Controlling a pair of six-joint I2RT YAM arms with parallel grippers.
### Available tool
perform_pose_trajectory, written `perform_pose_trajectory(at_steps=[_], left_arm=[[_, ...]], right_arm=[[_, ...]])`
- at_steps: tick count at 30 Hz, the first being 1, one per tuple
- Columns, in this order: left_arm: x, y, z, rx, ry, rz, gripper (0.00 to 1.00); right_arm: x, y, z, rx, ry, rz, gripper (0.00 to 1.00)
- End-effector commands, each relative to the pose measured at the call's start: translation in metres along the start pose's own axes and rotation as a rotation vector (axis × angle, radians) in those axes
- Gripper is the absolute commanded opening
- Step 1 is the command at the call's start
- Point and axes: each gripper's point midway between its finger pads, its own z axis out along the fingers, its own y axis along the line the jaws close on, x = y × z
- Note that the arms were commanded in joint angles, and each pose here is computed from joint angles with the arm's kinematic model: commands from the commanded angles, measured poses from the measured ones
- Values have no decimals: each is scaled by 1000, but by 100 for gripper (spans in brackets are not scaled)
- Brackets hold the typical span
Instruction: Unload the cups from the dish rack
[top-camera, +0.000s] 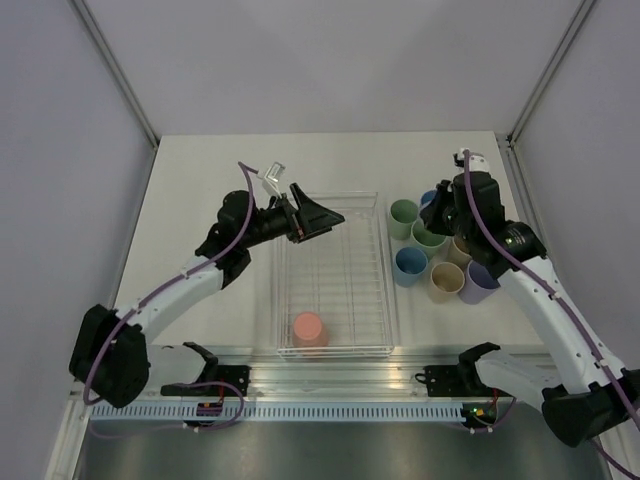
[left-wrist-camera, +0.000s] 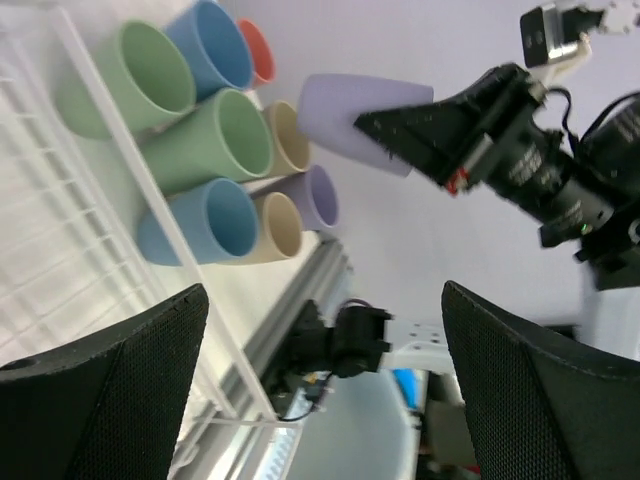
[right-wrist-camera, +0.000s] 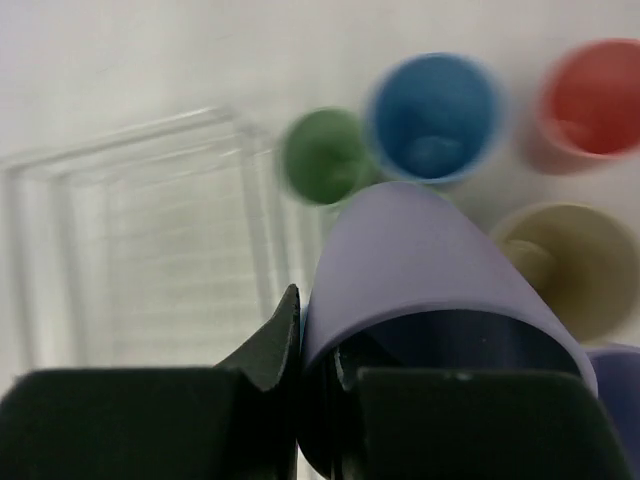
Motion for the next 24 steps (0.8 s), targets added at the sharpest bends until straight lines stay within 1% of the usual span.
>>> perform_pose_trajectory(at_steps=[1, 2, 3, 4, 7, 8, 10, 12, 15, 19, 20, 24], left_arm=[[5, 34, -31, -281, 21, 221, 100], [9, 40, -39, -335, 43, 223, 100], [11, 43, -44, -361, 63, 261, 100], [11, 45, -49, -388, 61, 277, 100], [26, 55, -58, -438, 144, 308, 100], [33, 58, -61, -461, 181, 303, 100], [41, 62, -61, -480, 230, 340, 100], [49, 69, -64, -510, 263, 367, 100], [54, 80, -65, -545, 302, 383, 100], [67, 90, -64, -564, 376, 402, 100], [72, 91, -62, -560, 398, 409, 100], [86, 90, -59, -541, 452, 453, 100]], right_arm=[[-36, -118, -26, 544, -123, 86, 1], [-42, -131, -29, 574, -141, 140, 1], [-47, -150, -34, 625, -163, 181, 1], [-54, -181, -46, 721, -201, 256, 1], [-54, -212, -45, 819, -196, 339, 1], [-50, -221, -40, 847, -160, 357, 1], [-48, -241, -40, 875, -149, 424, 1], [-40, -251, -32, 851, -107, 467, 1], [-28, -267, -21, 875, -62, 488, 1], [-13, -278, -2, 833, 7, 531, 1], [-9, -275, 6, 782, 39, 538, 1], [11, -271, 35, 683, 158, 556, 1]])
